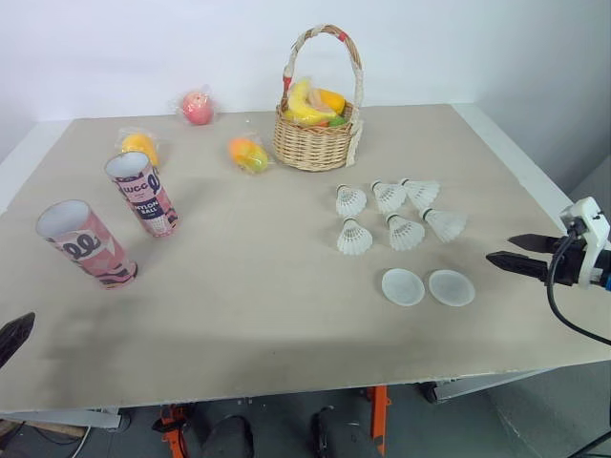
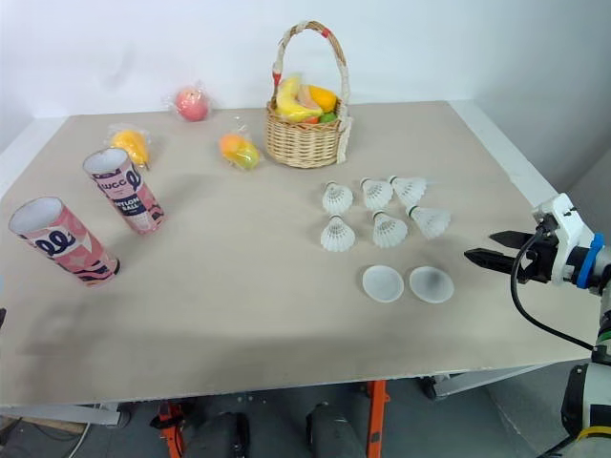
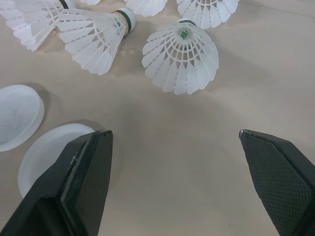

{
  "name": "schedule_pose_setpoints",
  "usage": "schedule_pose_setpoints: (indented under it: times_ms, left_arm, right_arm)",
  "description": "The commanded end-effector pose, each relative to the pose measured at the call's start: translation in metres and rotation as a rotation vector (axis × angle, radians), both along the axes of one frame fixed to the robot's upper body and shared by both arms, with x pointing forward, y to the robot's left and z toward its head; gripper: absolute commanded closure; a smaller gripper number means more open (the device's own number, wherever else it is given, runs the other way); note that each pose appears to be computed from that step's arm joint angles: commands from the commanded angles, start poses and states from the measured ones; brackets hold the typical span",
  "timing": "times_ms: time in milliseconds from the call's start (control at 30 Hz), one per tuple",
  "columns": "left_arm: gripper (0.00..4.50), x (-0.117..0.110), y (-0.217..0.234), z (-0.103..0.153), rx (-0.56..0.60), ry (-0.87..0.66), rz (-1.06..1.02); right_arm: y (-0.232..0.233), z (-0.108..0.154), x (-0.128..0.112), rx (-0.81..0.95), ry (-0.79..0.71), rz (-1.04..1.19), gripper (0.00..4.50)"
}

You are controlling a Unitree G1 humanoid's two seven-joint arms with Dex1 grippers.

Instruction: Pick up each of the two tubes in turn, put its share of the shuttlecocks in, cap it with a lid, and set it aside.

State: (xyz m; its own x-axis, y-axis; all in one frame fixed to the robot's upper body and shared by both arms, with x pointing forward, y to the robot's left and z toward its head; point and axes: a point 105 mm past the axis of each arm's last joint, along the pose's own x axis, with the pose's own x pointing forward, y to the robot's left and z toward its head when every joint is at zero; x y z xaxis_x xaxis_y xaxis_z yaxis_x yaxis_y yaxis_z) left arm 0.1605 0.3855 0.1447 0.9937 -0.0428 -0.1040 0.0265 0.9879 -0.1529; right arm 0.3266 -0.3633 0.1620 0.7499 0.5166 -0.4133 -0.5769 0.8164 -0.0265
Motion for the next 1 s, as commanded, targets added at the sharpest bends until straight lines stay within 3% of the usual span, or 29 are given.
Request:
schedule_pose_setpoints:
  times_ms: [33,500,633,867,1000]
  left_arm:
    - [0.00,0.001,0.006,0.011,0.028,-0.017,0.018]
    - [0.00,-0.002,-0.002,-0.001,0.027,0.038,0.026]
    - [0.00,-0.004,-0.006,-0.004,0.026,0.028,0.052]
    - [0.00,-0.004,-0.013,0.001,-0.151,-0.161,0.061]
    - [0.00,-0.010,-0.016,-0.011,0.030,-0.112,0.057]
  right_arm:
    - [0.005,0.014,0.003,-0.007,-0.048,0.033,0.11]
    - [0.033,0.012,0.007,0.044,-0.067,0.135,0.11]
    - [0.059,0.014,0.008,0.079,-0.077,0.234,0.11]
    - [0.152,0.021,-0.004,0.169,-0.043,0.552,0.11]
    - [0.205,0.029,-0.026,0.202,-0.013,0.760,0.11]
